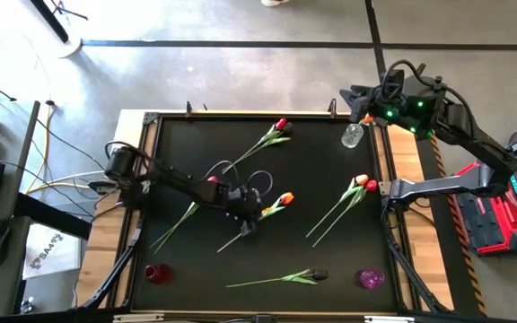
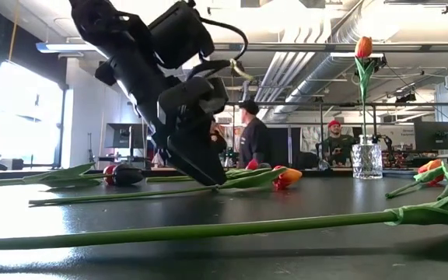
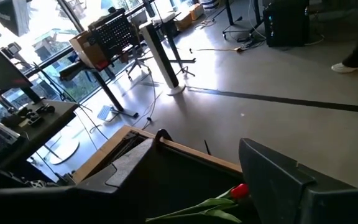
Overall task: Sort flowers into vase by color
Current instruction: Put the left orange tulip into the transparent flower vase
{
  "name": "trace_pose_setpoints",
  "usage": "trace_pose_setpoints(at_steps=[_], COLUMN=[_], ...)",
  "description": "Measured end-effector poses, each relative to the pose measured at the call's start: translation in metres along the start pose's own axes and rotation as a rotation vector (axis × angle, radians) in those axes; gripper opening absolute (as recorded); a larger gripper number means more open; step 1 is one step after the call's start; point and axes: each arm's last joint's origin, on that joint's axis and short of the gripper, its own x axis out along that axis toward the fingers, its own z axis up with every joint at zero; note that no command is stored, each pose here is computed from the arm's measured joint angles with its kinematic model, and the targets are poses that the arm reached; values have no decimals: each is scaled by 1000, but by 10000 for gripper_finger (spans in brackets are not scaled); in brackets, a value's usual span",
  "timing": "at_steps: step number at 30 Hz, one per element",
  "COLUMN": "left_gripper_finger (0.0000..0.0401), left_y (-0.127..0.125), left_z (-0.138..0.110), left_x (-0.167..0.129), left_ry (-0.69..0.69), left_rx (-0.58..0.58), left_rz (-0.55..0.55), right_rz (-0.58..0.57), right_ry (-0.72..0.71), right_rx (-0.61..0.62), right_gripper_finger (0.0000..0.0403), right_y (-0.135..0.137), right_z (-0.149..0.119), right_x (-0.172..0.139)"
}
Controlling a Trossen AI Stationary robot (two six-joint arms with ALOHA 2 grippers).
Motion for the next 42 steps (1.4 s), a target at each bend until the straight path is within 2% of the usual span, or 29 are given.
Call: trace_pose_setpoints(at_steps=[6, 12, 18, 25, 34, 42], left_gripper_finger=[161, 84, 8, 2, 1, 0], left_y=[-5, -8, -8, -17, -6, 21], left_z=[-11, -16, -17, -4, 39, 87], left_x=[6, 6, 6, 0, -25, -83], left_ry=[-2, -10, -13, -57, -184, -467], left_rx=[61, 132, 111, 127, -6, -131], left_rz=[143, 237, 251, 198, 90, 27], right_rz=[6, 21, 22, 53, 215, 324], right_ry=[4, 11, 11, 29, 108, 184], right_rx=[-6, -5, -6, 27, 30, 9], right_gripper_finger=[220, 220, 220, 220, 220, 220], right_y=[0, 1, 1, 2, 15, 31], right_z=[0, 0, 0, -1, -8, -19], right_x=[0, 0, 0, 0, -6, -17])
